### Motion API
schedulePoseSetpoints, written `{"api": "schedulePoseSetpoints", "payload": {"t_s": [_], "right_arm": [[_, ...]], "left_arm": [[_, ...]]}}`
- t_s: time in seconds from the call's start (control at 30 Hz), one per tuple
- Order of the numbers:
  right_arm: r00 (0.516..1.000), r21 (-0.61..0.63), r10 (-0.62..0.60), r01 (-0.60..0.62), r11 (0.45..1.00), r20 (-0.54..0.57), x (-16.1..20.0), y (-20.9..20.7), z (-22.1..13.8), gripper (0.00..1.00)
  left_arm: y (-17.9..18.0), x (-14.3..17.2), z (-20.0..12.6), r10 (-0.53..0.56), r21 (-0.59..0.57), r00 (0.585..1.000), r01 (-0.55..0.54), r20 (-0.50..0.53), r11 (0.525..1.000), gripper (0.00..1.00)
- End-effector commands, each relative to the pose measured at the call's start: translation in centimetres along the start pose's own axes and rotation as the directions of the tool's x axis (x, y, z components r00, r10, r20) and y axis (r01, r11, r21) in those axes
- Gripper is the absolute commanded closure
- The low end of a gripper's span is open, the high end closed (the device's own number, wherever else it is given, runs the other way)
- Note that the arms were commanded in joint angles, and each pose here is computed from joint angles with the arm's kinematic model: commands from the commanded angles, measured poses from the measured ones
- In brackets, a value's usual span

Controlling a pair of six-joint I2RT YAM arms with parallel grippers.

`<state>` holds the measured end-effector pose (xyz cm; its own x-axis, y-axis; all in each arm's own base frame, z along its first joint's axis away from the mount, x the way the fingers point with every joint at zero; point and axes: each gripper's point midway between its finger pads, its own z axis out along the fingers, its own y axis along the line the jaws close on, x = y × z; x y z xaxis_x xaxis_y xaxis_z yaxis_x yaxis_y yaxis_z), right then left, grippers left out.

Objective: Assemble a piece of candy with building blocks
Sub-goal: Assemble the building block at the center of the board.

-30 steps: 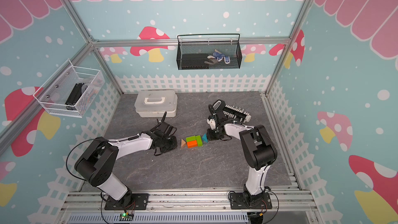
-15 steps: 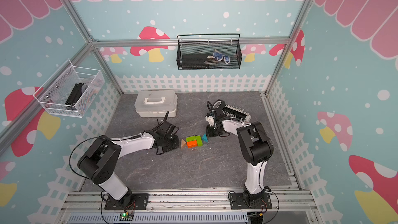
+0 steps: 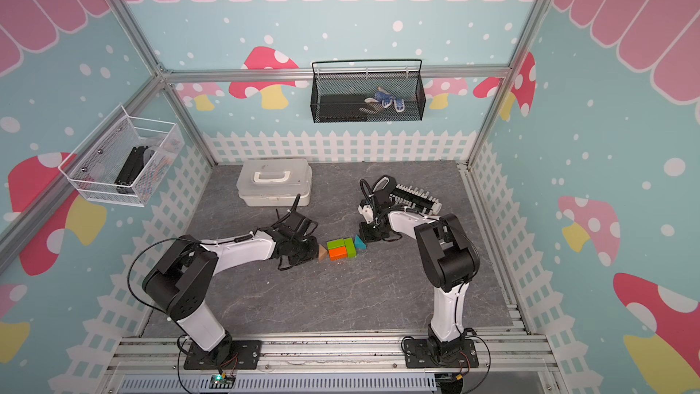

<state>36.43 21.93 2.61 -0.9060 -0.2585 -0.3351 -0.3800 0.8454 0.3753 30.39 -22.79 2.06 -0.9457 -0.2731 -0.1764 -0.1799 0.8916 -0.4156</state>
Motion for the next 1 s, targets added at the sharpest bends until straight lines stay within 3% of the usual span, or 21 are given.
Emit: {"api": "schedulePoseSetpoints", "payload": {"t_s": [0.0, 0.57, 0.97], "right_arm": [[0.999, -0.002, -0.017, 0.017, 1.000, -0.027, 0.3, 0.3, 0.5, 0.85], [0.999, 0.037, 0.033, -0.033, 0.999, 0.003, 1.8, 0.4, -1.7, 0.84], [1.000, 0.018, 0.026, -0.026, 0.999, -0.008, 2.0, 1.5, -0.9, 0.84]], "left_arm": [[-0.5, 0.1, 0.5, -0.004, 0.006, 1.000, 0.004, -0.004, 1.000, 1.00], [-0.5, 0.3, 1.0, -0.002, 0.003, 1.000, 0.002, -0.020, 1.000, 1.00], [-0.7, 0.3, 1.2, -0.003, 0.007, 1.000, 0.003, -0.024, 1.000, 1.00]]}}
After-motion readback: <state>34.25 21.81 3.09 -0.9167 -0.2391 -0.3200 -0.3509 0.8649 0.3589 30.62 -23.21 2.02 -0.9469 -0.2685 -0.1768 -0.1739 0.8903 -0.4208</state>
